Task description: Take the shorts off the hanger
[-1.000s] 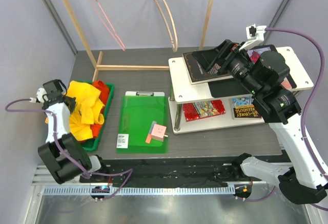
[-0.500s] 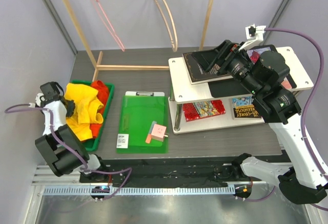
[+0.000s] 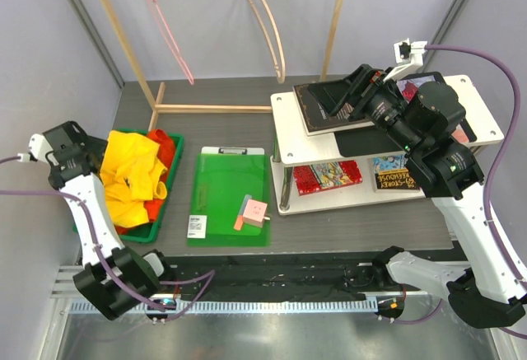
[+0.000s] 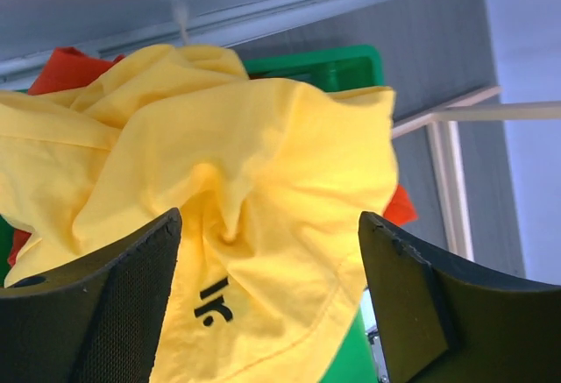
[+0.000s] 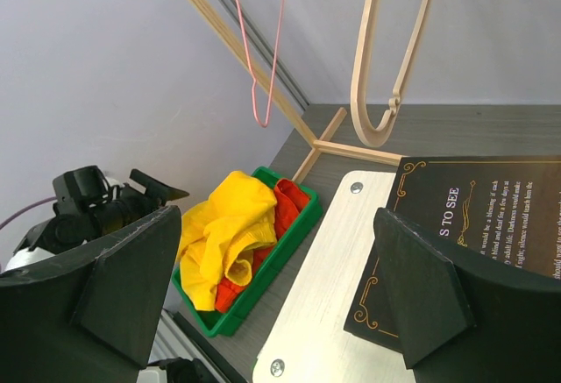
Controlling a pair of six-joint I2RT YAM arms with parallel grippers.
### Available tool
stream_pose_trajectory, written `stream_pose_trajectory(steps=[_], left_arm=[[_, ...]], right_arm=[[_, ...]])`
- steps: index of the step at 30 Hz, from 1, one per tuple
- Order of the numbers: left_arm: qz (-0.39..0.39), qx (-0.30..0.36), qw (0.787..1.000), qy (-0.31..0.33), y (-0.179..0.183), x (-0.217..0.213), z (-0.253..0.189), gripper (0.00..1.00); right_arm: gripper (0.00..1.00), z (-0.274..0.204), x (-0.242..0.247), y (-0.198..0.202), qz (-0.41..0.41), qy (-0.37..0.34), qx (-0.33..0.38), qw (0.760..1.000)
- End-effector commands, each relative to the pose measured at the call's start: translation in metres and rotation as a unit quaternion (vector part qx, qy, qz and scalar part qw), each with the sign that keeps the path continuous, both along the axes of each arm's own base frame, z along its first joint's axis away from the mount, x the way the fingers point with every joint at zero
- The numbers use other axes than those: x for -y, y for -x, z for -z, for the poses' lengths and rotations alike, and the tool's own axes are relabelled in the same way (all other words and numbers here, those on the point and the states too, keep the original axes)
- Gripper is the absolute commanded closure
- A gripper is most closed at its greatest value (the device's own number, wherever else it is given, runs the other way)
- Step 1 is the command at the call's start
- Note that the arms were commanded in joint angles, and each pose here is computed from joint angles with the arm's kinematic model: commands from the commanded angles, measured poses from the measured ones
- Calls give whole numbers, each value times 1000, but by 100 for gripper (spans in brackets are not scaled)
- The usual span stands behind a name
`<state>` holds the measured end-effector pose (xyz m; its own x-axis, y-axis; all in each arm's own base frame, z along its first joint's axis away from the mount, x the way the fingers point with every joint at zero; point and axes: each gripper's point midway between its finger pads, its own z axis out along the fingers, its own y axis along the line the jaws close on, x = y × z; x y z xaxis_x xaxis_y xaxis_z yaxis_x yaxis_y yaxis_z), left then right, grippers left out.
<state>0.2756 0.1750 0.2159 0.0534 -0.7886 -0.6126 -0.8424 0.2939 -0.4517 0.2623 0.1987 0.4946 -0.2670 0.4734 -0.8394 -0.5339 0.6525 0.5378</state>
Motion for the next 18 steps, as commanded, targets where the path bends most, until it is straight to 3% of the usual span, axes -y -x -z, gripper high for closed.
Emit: stream_pose_trajectory(steps=[1,4,12,16,18], left_arm=[[42,42,998,-34,-1,10,-41,17],[82,92,990,-64,-6,27,-75,1],[223,157,959,-77,-33,114,-125,0],[323,185,926,-65,-40,180,-140,0],[385,199,900,-55,-38,220,-145,0]], right_arm=[[4,-13,-4,4,-13,-12,23,1000],[4,-13,-5,4,-15,-13,21,1000],[4,-10,-5,7,-19,-18,15,1000],[4,-5,-5,12,-27,-18,6,999],[4,-2,-6,17,-36,-17,0,999]])
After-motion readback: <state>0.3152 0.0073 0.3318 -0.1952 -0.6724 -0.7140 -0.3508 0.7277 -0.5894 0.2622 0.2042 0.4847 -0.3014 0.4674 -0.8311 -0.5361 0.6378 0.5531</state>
